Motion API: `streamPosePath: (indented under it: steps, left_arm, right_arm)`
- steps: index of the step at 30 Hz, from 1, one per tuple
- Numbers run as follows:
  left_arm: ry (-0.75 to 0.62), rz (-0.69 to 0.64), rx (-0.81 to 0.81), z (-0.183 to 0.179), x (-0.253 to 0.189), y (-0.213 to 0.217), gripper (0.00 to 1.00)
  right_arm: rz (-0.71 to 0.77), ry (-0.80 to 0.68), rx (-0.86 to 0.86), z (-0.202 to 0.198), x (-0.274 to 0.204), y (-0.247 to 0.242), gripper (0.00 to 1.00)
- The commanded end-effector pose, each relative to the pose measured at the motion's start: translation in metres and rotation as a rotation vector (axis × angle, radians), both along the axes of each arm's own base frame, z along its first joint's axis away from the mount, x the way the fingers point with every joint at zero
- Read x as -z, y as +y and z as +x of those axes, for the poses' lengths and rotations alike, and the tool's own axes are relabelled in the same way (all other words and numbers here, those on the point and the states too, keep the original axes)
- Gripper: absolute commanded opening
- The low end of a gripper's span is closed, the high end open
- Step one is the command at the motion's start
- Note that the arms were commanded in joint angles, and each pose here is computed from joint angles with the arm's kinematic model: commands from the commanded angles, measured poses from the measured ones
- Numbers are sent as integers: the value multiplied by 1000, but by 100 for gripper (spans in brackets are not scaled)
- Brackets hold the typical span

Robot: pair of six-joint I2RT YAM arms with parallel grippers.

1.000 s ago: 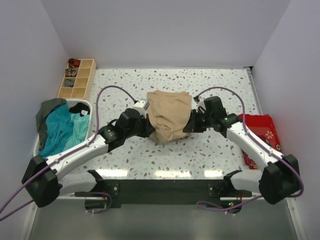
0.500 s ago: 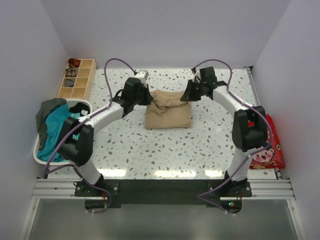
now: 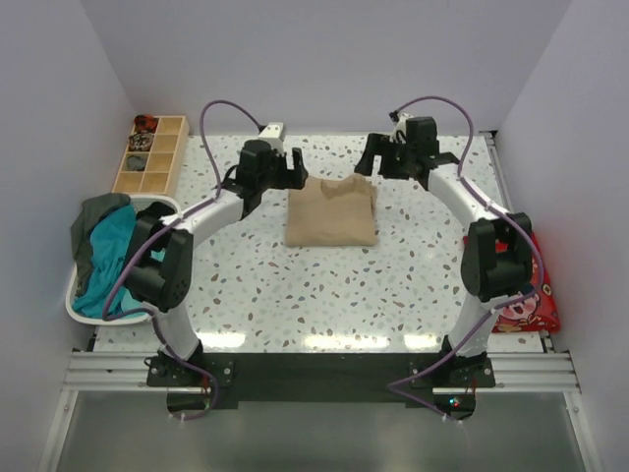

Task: Fold and stack the t-shirts
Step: Fold the long partially folded tshirt into a neat square, then smooth out wrinkles on the folded tshirt

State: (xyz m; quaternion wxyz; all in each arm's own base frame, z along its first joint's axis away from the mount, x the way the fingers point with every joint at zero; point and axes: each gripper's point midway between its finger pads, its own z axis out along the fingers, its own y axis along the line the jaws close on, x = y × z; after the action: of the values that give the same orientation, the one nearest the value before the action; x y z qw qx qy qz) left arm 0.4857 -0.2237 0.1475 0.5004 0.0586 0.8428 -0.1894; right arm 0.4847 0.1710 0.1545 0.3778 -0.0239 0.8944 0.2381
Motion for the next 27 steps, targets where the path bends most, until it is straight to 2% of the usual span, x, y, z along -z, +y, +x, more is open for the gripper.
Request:
streamPosePath:
  steps: [1, 3, 7, 8, 13, 18, 22, 27]
  left_arm:
    - [-148, -98, 87, -7, -54, -13, 90]
    - [-128, -153, 154, -18, -46, -25, 90]
    - [-110, -234, 279, -16, -41, -54, 89]
    - [-73, -240, 314, -15, -24, -61, 88]
    - [-74, -272, 330, 1, -13, -71, 88]
    - [-84, -273, 322, 14, 5, -72, 88]
    - [-77, -255, 281, 25, 21, -58, 88]
    - [-1, -237, 248, 34, 61, -44, 88]
  right_arm:
    - [90, -68, -97, -11, -32, 25, 90]
    - [164, -15, -154, -18, -25, 42, 87]
    - [229, 76, -182, -4, 11, 60, 81]
    - [249, 88, -194, -2, 14, 64, 81]
    - [259, 106, -186, 21, 37, 71, 80]
    - [197, 72, -172, 44, 46, 67, 82]
    - [167, 83, -157, 55, 58, 63, 82]
    - [128, 128, -121, 65, 83, 54, 84]
